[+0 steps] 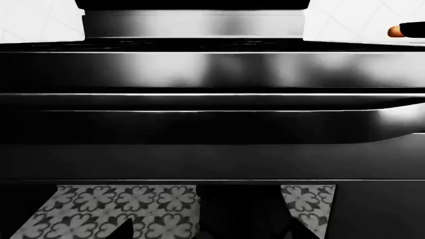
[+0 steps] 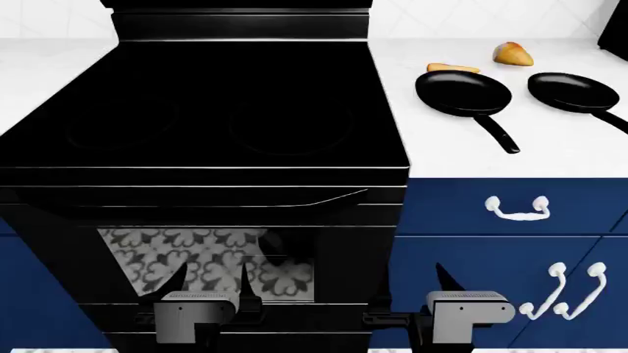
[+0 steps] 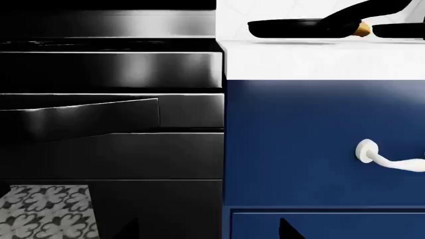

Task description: Place both pans onto different burners. Then place the carrot and the chicken breast on different pans.

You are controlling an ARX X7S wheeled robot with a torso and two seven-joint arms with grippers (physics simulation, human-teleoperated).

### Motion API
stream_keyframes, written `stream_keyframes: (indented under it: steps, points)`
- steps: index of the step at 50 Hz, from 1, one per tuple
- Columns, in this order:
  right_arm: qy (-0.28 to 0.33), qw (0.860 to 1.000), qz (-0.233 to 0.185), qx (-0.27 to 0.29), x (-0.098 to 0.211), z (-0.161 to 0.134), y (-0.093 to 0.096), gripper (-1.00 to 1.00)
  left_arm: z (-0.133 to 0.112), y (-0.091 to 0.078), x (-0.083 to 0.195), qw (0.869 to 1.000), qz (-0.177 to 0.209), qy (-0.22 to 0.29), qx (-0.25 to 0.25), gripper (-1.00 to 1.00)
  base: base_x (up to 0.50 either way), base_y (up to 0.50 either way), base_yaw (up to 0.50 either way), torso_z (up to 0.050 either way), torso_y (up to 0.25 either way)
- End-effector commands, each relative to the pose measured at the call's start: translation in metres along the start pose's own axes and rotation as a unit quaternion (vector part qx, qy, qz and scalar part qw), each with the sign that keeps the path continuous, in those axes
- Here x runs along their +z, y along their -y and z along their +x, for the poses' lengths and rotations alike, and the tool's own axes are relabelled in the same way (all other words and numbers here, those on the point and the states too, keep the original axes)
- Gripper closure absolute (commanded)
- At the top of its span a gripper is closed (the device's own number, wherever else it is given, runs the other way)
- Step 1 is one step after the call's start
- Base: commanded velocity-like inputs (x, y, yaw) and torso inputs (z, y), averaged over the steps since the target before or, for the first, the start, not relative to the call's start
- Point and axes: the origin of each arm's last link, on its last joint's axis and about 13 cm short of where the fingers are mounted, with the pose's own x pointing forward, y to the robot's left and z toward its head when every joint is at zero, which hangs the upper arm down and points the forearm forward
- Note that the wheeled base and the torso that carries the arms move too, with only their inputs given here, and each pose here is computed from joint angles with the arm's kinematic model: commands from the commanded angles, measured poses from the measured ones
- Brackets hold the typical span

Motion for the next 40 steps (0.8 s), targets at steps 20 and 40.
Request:
stream_keyframes:
  steps: [20, 40]
  points:
    - [-0.007, 1.000, 0.013, 0.012, -0.0013, -0.0001, -0.0012, -1.00, 0.0004, 0.0006, -0.0026, 1.000, 0.002, -0.012, -0.010, -1.00, 0.00, -0.26, 0.00, 0.000, 0.000]
    - [-0.006, 1.000, 0.013, 0.005, -0.0024, 0.0012, -0.0005, -1.00, 0.0016, 0.0003, -0.0051, 1.000, 0.003, -0.022, -0.008, -1.00, 0.00, -0.50, 0.00, 0.000, 0.000]
